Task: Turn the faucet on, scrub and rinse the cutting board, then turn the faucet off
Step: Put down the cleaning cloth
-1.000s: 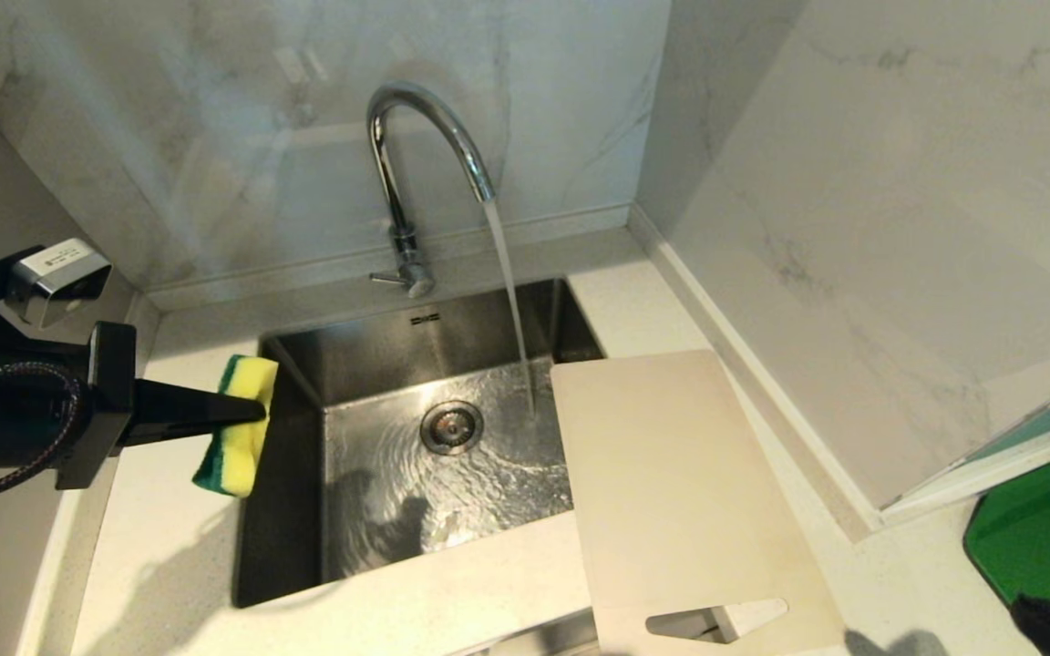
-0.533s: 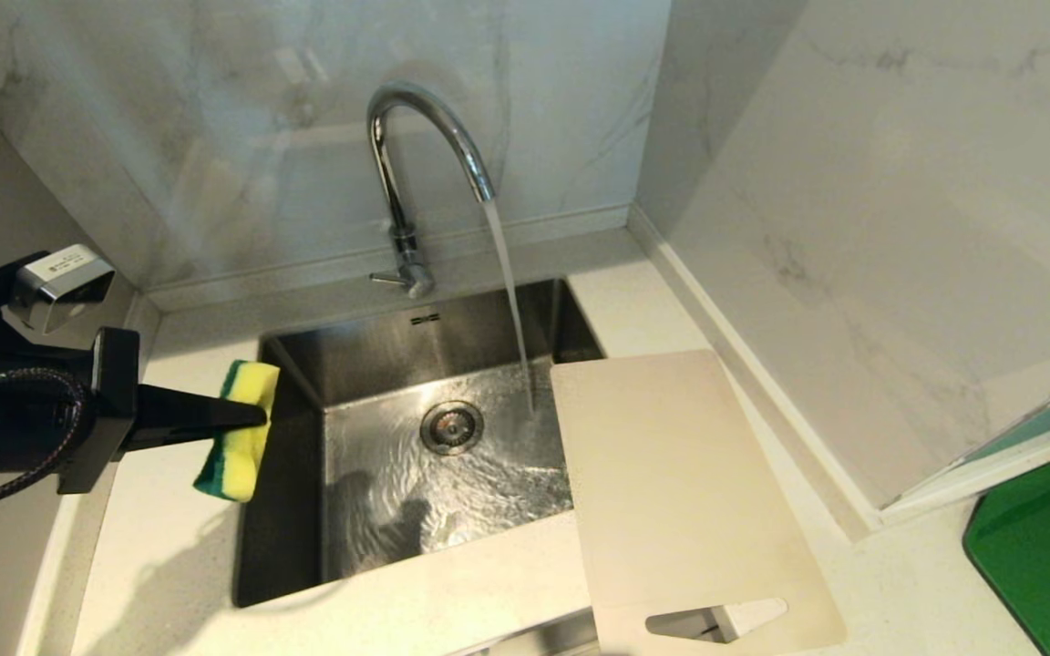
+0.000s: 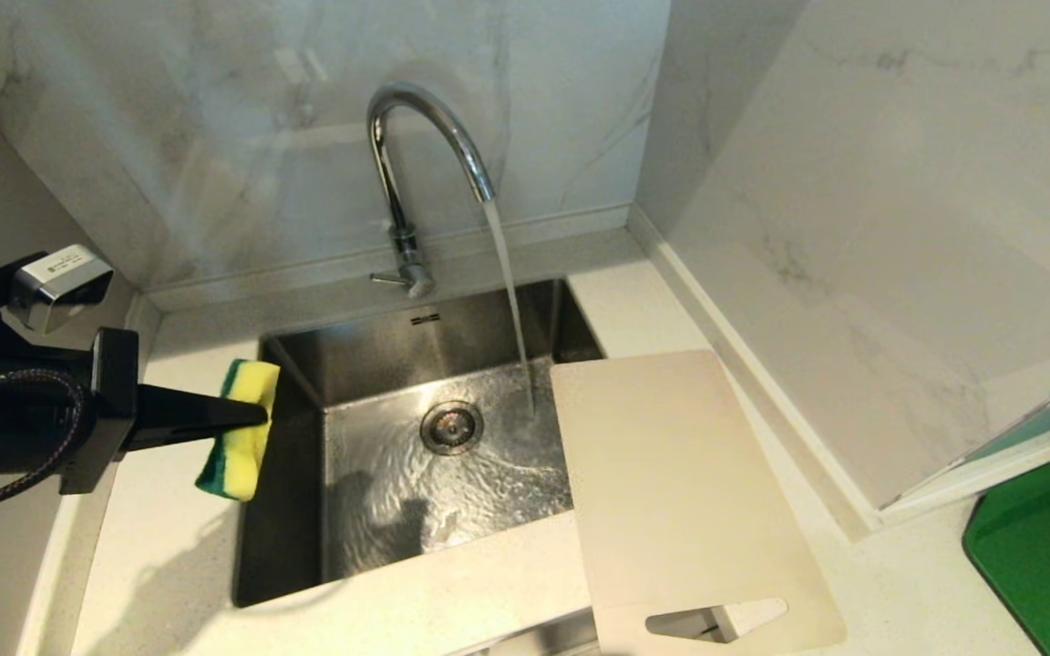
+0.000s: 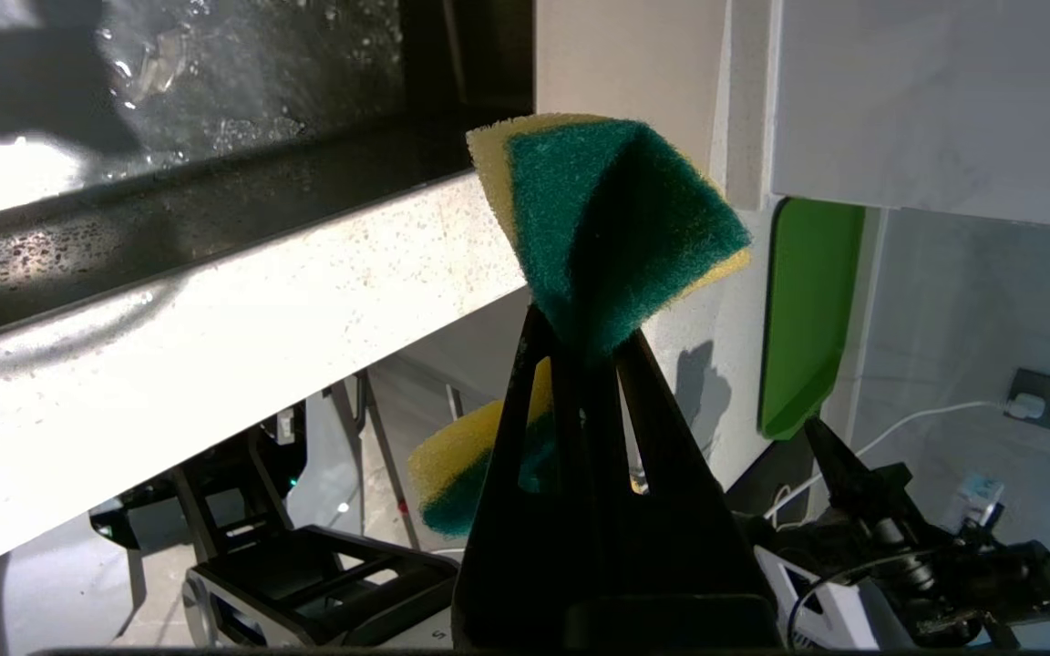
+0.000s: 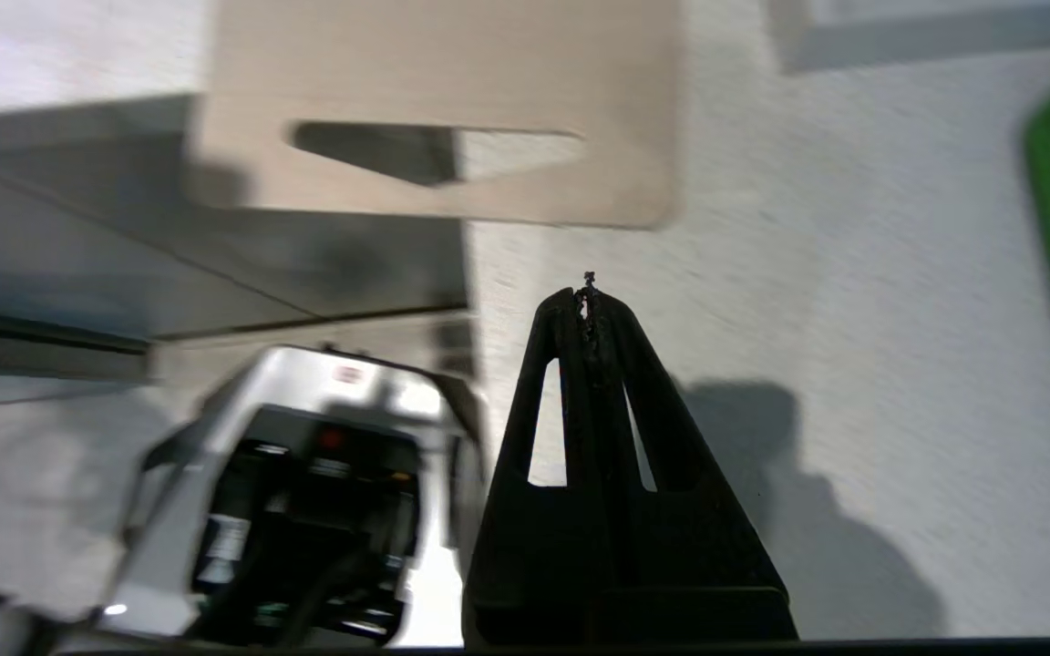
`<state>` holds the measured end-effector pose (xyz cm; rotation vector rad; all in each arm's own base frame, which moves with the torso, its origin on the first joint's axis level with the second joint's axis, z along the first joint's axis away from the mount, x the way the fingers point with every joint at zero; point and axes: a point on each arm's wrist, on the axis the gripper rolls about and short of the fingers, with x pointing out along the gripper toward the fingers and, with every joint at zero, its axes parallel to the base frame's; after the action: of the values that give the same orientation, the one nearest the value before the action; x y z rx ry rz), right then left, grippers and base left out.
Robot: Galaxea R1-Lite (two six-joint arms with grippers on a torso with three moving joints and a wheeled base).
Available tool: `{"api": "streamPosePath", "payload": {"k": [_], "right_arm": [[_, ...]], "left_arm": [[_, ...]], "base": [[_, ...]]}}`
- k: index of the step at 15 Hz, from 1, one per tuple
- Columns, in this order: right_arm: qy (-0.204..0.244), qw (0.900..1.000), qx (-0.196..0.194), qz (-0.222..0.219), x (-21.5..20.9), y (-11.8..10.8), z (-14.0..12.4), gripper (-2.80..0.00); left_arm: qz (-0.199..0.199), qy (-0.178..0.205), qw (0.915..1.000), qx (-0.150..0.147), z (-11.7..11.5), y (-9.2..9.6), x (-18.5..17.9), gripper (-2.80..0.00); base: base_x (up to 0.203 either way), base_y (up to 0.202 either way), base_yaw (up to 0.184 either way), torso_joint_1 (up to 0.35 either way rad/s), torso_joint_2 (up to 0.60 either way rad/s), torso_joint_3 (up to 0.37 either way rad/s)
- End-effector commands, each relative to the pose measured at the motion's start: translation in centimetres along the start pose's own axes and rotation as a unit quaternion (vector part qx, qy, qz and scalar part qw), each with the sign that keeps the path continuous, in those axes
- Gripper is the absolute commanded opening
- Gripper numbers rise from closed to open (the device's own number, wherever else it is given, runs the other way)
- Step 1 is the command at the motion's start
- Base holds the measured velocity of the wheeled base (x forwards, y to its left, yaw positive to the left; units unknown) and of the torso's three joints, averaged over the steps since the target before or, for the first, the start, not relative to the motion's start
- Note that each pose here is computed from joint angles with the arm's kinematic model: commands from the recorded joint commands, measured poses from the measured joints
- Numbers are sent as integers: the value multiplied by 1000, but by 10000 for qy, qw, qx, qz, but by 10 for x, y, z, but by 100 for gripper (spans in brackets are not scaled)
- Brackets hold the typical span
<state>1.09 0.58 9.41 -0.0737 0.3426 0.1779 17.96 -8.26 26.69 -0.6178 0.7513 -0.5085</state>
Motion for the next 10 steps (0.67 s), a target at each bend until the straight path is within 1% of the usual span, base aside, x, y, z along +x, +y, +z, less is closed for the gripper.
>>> {"api": "streamPosePath", "payload": {"k": [1,2,3,4,6,8,9,10], "right_arm": [[-76,9998,8,190,-1,1,0,-280],[-49,10000,10,32,-1,0,0,-280],[98,9998,47,-165,1,-1,0,-280],[286,9983,84,-494,3,-3,-1,-280],[411,9916,50,-1228,1,-5,-7,-280],[245,9894,-32,-1429,-2,-3,-16,-280],[268,9898,-24,-1397,-2,-3,-17,-280],[282,9920,-38,-1234,-2,-3,-17,-280]], "left_arm": [[-25,-9,10000,-16,0,1,1,-280],[-21,-4,10000,-19,-1,1,1,-280],[-10,6,10000,-16,-1,2,2,-280],[-11,-3,10000,-14,-1,1,1,-280],[-6,2,10000,-16,-2,2,1,-280],[1,24,10000,-31,-2,3,4,-280],[-37,-10,10000,-19,-1,3,4,-280],[-82,-55,10000,1,-1,3,5,-280]], "base": [[0,0,0,0,0,0],[0,0,0,0,0,0],[0,0,0,0,0,0],[0,0,0,0,0,0],[0,0,0,0,0,0],[0,0,0,0,0,0],[0,0,0,0,0,0],[0,0,0,0,0,0]]}}
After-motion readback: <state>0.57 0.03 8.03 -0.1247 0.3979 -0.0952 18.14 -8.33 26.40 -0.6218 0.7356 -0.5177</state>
